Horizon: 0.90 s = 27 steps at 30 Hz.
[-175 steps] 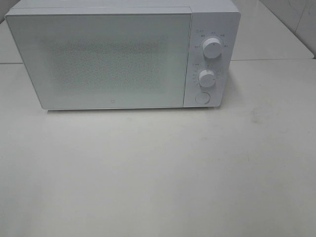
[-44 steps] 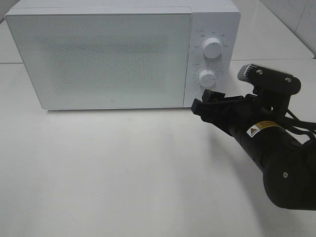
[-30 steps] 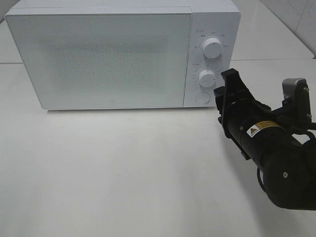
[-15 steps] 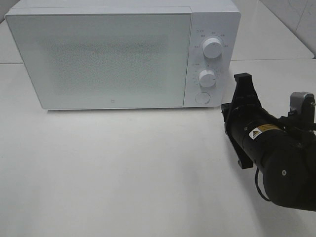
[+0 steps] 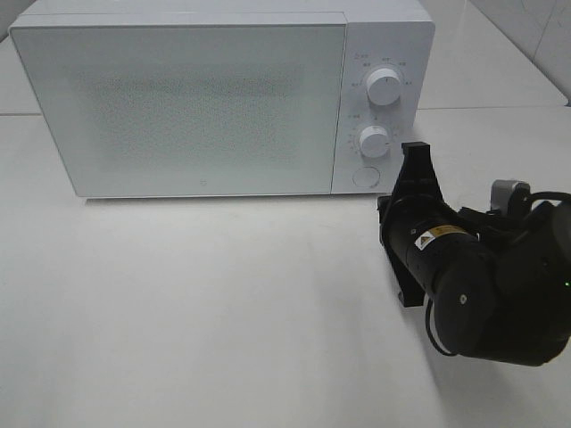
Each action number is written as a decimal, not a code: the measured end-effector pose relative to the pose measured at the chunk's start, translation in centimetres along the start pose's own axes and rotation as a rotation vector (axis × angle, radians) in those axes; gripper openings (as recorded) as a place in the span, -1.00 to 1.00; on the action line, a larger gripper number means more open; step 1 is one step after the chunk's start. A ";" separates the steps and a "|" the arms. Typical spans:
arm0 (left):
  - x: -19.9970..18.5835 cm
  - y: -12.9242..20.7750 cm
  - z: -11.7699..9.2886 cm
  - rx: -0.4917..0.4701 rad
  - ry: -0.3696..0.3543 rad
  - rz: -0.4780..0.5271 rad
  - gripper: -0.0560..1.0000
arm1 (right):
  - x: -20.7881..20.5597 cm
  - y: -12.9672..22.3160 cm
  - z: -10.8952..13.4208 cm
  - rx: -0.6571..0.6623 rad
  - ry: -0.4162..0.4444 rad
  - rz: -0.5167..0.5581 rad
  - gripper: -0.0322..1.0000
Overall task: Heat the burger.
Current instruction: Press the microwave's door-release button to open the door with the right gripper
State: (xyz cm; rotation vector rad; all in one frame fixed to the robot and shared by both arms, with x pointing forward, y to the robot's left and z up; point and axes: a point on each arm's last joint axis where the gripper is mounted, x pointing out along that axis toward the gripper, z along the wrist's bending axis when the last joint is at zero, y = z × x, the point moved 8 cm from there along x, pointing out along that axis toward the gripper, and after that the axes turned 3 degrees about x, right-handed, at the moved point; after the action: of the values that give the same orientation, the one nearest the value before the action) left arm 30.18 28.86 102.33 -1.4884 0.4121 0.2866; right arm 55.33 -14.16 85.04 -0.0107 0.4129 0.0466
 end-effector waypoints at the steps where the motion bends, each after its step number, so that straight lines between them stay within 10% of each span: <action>1: 0.0 0.0 0.0 0.000 0.000 0.000 0.98 | 0.2 0.2 0.0 0.002 0.004 0.002 -0.91; 27: 0.0 0.0 0.0 0.000 0.000 0.000 0.98 | 6.2 0.1 0.4 0.068 0.032 -0.048 -0.91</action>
State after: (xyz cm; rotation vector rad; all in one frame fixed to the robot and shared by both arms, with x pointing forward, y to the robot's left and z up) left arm 30.18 28.86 102.33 -1.4884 0.4121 0.2866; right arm 61.20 -13.81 82.92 0.0456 0.4458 -0.0146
